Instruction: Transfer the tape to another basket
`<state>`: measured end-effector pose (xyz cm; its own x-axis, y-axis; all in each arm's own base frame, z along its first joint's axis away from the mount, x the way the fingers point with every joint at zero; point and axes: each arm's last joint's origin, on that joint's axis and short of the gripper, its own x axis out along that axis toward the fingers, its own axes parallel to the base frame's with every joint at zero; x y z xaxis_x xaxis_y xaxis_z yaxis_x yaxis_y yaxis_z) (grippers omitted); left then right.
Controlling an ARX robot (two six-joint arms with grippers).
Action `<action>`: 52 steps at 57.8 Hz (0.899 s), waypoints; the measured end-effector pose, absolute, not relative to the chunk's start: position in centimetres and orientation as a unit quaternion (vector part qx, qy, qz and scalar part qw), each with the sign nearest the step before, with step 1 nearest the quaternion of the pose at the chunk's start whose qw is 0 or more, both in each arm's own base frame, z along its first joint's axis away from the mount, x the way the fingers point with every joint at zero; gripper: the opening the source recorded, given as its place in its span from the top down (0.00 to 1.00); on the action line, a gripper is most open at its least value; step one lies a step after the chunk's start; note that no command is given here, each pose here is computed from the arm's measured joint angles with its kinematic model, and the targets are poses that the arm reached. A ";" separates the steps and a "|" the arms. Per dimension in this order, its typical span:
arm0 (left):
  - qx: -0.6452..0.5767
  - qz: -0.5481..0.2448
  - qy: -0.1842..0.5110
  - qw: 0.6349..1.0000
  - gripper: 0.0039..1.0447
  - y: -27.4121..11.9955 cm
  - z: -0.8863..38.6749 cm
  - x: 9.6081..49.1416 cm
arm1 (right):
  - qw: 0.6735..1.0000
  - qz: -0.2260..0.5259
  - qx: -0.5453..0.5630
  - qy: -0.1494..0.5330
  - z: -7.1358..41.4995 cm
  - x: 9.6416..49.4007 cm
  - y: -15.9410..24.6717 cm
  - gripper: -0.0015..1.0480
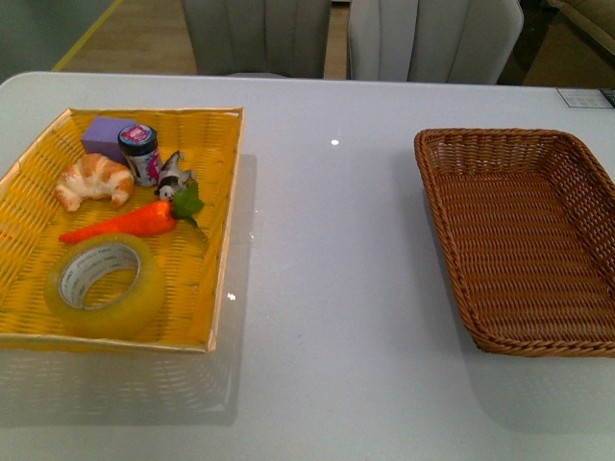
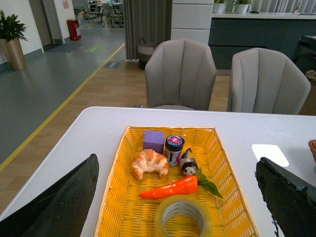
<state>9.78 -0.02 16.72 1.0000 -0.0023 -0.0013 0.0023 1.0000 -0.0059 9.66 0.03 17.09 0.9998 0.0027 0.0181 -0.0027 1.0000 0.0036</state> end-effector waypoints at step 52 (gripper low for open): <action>-0.016 -0.044 0.231 0.972 0.08 0.3 16.8 20.5 | 1.000 0.002 0.002 -0.009 17.1 9.7 0.0 0.09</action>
